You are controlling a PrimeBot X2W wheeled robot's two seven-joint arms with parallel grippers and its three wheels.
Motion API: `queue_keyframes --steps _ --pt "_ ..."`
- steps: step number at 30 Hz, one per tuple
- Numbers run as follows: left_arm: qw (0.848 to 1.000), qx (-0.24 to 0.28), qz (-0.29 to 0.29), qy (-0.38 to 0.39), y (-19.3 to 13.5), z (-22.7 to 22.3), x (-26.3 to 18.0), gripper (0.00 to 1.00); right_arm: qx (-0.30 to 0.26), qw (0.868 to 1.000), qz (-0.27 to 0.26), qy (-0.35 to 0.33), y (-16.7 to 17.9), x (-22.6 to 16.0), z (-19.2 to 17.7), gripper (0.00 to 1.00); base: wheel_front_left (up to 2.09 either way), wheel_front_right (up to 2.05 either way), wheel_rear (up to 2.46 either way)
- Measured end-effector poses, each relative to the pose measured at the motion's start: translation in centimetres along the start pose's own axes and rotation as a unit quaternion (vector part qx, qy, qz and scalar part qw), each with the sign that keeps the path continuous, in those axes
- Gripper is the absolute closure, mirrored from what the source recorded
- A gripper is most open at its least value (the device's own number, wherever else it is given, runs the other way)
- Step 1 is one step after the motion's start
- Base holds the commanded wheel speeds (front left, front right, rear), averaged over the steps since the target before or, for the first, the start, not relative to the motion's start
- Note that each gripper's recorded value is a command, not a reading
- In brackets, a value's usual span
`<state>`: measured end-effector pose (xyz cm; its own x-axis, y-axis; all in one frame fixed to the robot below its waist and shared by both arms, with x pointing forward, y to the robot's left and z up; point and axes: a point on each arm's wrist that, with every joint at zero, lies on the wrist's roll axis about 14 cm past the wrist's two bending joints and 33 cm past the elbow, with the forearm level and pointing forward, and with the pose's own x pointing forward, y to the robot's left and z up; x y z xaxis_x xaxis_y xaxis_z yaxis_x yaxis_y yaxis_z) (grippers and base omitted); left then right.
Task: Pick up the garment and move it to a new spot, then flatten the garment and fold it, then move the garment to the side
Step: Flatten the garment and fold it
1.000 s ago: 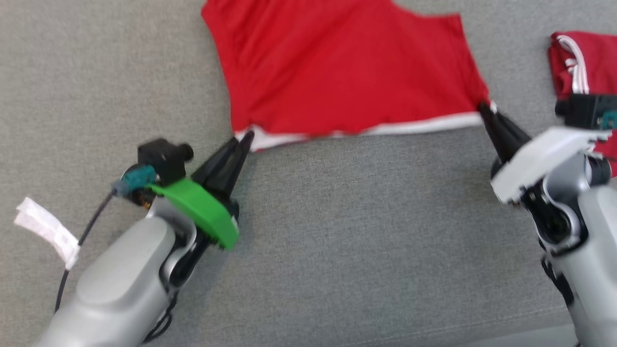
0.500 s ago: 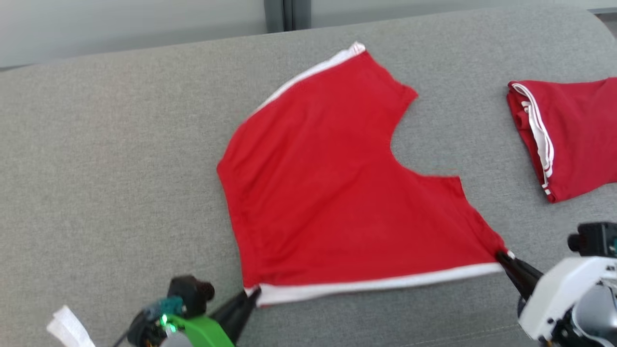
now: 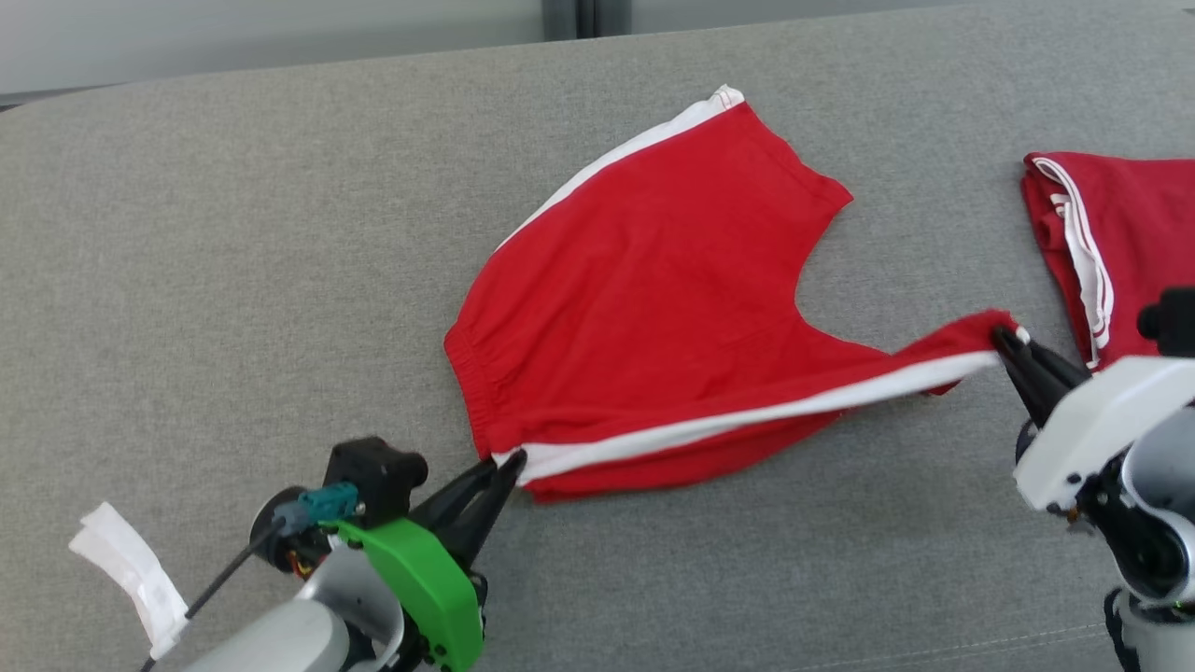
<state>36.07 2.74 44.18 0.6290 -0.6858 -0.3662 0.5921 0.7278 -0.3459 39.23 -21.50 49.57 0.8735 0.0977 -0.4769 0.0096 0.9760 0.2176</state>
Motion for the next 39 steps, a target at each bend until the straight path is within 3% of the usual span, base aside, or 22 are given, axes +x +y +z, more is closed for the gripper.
queue_keyframes --steps 5,14,28,29,30,32,33,34,39 --pt "0.999 -0.006 0.017 -0.035 2.1 3.1 2.0 1.0 -0.037 0.999 0.017 -0.018 0.8 4.4 3.2 1.0 0.0 0.0 0.0" --pt "0.996 -0.032 0.068 -0.056 6.1 4.3 4.3 1.0 -0.068 0.996 0.046 -0.023 2.4 11.9 6.0 1.0 0.0 0.0 0.0" --pt "0.99 -0.079 0.1 -0.061 10.2 3.7 6.4 0.99 -0.088 0.993 0.08 -0.005 6.0 21.1 5.1 1.0 0.0 0.0 0.0" --pt "0.99 -0.082 0.101 -0.06 10.3 3.5 6.4 0.92 -0.088 0.993 0.083 -0.001 6.3 21.6 4.8 1.0 0.0 0.0 0.0" --pt "0.989 -0.084 0.103 -0.059 10.5 3.4 6.5 0.74 -0.086 0.993 0.086 -0.001 6.6 22.0 4.7 1.0 0.0 0.0 0.0" --pt "0.988 -0.089 0.107 -0.06 10.8 3.2 6.5 0.51 -0.084 0.993 0.089 -0.002 6.9 22.6 4.6 0.98 0.0 0.0 0.0" --pt "0.988 -0.092 0.109 -0.06 11.0 3.1 6.5 0.24 -0.081 0.993 0.09 -0.004 7.0 22.8 4.6 0.65 0.0 0.0 0.0" --pt "0.987 -0.096 0.111 -0.061 11.2 3.1 6.5 0.0 -0.077 0.993 0.09 -0.007 7.1 23.1 4.6 0.0 0.0 0.0 0.0" --pt "0.984 -0.106 0.124 -0.077 11.8 3.4 6.3 0.0 -0.073 0.993 0.089 -0.038 7.5 23.5 5.6 0.0 0.0 0.0 0.0"
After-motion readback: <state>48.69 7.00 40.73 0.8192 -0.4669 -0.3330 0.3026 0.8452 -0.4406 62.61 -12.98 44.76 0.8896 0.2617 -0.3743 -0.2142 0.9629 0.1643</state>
